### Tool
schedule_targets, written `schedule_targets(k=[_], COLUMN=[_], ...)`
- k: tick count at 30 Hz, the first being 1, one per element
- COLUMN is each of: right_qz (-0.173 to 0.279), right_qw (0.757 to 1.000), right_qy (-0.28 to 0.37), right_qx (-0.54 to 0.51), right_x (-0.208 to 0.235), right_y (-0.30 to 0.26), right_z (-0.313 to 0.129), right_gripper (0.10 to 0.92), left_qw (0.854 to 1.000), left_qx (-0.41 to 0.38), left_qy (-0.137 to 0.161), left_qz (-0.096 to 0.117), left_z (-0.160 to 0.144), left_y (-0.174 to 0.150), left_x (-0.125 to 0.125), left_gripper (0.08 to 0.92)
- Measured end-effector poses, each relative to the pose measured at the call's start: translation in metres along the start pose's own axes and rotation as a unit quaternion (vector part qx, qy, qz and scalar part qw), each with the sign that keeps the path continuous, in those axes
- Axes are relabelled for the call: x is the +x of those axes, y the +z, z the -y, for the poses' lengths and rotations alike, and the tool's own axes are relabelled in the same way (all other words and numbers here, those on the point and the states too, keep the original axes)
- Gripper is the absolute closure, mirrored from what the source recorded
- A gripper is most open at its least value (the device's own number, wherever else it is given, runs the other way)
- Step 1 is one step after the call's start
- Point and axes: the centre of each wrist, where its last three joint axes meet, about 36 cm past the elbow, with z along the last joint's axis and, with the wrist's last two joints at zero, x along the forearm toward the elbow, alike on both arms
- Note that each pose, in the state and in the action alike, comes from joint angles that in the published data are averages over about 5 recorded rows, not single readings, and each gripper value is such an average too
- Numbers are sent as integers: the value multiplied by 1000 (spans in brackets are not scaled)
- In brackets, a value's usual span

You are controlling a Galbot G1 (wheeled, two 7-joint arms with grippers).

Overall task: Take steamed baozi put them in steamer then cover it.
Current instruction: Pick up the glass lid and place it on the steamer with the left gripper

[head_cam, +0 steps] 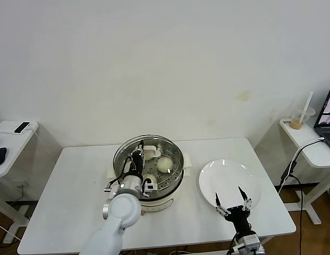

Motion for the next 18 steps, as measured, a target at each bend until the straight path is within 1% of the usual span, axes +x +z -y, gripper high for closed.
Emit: schedule_targets(k=[7, 18], right_qz=[1, -1], right_qw=[1000, 1000], right_qy=[-3, -5], right_qx=[-2, -2], right_x=[-1, -2], right_y=[0, 0], right_z=[-3, -4], right_gripper=[200, 200], left_qw=[1000, 1000], left_qx=[-4, -7], left_qy=[1, 6], left_qz=[2, 2], left_z=[6, 8], left_y=[-5, -4], left_x=[1, 5], left_gripper=[854, 854])
